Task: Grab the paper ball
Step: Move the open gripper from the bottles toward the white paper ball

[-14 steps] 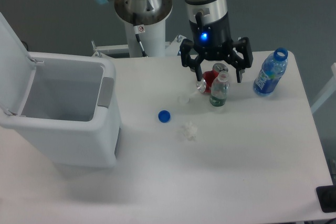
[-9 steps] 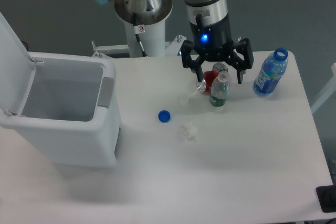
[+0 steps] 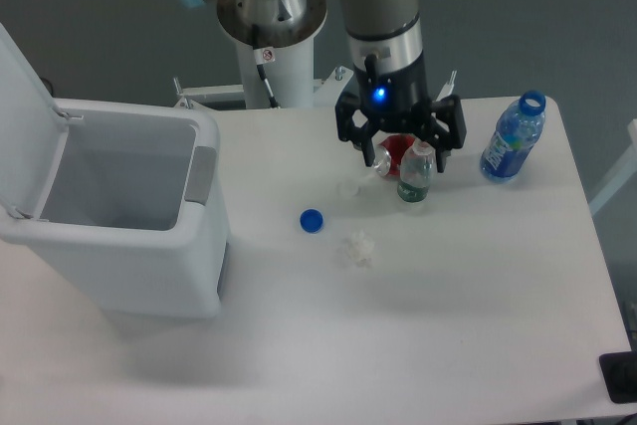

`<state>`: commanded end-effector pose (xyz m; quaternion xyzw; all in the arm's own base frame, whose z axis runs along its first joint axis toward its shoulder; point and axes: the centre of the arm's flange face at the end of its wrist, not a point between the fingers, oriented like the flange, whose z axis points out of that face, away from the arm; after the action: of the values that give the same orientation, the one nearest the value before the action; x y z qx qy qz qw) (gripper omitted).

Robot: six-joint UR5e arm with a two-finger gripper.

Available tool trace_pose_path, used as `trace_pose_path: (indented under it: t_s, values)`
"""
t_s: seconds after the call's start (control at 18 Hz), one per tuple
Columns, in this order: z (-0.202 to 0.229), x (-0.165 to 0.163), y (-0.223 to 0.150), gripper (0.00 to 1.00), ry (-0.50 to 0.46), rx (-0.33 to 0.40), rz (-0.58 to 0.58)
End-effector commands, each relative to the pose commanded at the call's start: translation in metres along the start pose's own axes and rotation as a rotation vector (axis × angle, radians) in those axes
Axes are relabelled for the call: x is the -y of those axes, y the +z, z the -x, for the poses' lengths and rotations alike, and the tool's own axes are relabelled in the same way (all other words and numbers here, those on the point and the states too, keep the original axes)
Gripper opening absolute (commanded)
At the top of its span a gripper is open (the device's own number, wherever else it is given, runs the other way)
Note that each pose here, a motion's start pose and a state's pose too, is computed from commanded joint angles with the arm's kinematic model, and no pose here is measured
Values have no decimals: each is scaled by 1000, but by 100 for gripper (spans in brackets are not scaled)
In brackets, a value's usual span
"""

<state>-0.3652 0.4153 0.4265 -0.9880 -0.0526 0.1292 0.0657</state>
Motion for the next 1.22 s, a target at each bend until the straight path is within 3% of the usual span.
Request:
trace_pose_path:
  t_s: [0.83,1.06,1.22]
  values:
    - [-20,35,98,100,76,-126,97]
    - [-19,37,117,100,192,-153,107]
    - [-15,35,132,100,188,-178,117]
